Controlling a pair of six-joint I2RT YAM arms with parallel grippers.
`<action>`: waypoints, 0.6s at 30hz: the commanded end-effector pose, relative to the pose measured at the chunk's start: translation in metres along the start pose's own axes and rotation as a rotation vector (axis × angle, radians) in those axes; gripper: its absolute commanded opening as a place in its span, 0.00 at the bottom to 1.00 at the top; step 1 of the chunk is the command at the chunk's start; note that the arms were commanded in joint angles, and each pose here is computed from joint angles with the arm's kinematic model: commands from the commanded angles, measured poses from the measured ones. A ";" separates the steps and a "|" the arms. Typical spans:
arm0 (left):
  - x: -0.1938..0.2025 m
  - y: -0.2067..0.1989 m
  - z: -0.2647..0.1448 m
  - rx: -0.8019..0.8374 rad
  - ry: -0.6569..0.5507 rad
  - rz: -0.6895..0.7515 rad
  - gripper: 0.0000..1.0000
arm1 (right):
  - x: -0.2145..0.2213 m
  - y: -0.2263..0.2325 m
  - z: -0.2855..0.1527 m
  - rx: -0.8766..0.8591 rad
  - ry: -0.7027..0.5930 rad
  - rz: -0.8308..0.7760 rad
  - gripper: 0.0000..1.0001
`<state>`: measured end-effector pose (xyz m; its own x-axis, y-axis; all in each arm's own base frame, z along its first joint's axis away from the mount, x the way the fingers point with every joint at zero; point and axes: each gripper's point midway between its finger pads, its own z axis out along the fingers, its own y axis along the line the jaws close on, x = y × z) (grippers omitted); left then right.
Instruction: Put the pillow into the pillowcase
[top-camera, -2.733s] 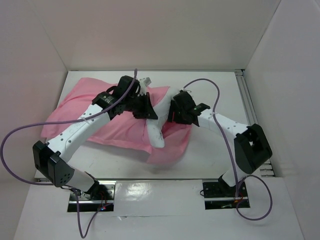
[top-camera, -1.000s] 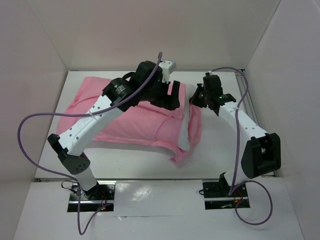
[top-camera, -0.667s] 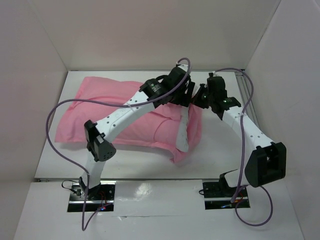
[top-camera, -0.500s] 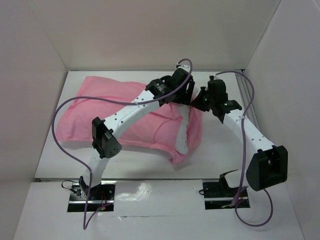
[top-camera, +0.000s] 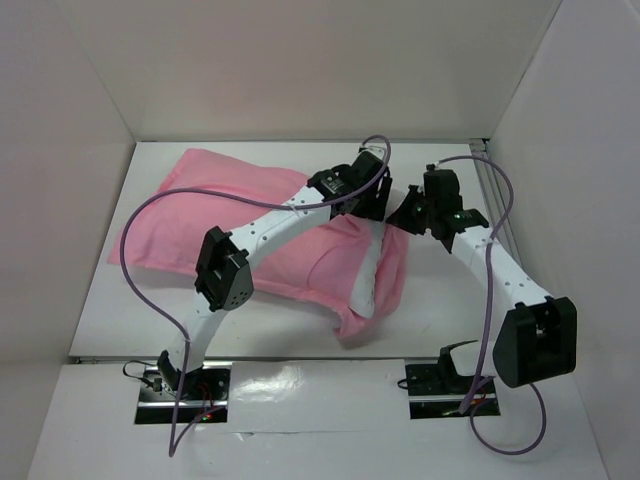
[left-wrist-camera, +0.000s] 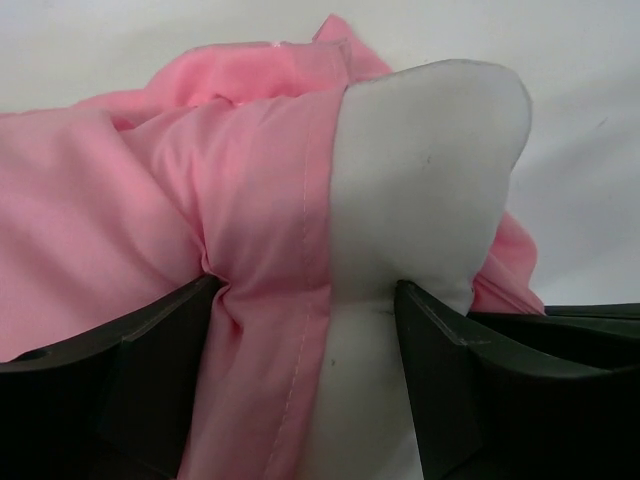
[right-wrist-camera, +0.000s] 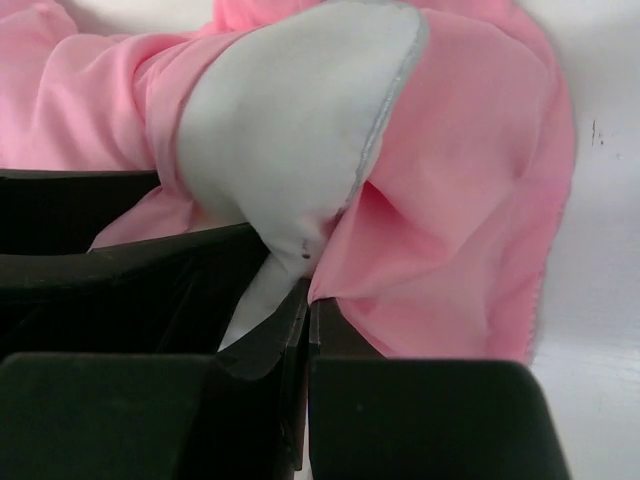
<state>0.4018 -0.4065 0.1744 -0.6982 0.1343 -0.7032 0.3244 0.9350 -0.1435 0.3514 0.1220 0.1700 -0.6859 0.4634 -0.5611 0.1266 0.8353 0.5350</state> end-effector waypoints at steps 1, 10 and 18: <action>0.019 -0.011 -0.011 0.080 0.079 -0.007 0.84 | -0.036 0.021 -0.013 -0.084 -0.125 -0.005 0.00; 0.097 0.000 0.001 0.106 0.351 0.108 0.00 | -0.055 -0.004 -0.002 -0.022 -0.142 0.053 0.00; 0.183 0.019 -0.055 0.286 0.577 0.204 0.00 | -0.096 -0.017 0.022 -0.107 -0.176 0.102 0.00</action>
<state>0.3557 -0.3935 0.1359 -0.7165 0.2768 -0.6403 0.5151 0.8290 -0.2180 0.3601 0.0941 0.1226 -0.7423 0.5341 -0.4046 0.2613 0.7867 0.5593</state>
